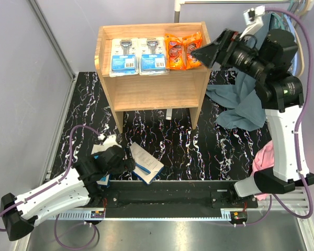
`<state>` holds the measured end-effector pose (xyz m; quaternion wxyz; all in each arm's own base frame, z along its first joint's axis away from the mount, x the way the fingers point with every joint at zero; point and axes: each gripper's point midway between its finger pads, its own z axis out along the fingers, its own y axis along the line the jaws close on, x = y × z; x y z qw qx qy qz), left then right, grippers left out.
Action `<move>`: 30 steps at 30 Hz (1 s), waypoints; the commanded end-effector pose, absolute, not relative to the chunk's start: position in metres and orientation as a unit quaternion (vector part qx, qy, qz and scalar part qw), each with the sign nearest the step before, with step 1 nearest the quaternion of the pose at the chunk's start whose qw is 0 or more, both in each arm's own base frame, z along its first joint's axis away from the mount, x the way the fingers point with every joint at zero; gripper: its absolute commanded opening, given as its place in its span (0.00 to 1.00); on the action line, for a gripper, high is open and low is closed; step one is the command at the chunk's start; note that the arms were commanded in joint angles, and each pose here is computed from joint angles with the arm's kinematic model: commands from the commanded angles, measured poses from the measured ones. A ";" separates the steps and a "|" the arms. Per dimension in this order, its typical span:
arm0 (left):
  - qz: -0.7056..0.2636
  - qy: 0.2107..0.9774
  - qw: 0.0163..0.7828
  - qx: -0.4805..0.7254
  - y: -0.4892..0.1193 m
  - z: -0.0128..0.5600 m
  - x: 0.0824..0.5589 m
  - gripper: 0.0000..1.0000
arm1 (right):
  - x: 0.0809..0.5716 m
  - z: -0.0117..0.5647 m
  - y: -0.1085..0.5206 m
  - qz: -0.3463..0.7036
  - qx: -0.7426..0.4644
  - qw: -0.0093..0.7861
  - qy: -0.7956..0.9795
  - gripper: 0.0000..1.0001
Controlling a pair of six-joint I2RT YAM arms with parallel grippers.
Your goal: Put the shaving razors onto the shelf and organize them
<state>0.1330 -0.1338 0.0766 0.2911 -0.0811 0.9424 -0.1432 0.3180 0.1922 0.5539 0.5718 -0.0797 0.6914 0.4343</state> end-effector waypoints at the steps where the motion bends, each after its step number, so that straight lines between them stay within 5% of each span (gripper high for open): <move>1: -0.185 0.930 0.306 -0.092 -0.149 0.101 0.140 0.99 | 0.288 0.544 0.209 0.419 -0.120 0.565 0.700 1.00; 9: -0.192 0.929 0.300 -0.098 -0.152 0.103 0.139 0.99 | 0.238 0.479 0.255 0.425 -0.145 0.505 0.737 1.00; 30: -0.223 0.922 0.288 -0.132 -0.154 0.100 0.132 0.99 | 0.159 0.176 0.314 0.359 -0.091 0.241 0.897 1.00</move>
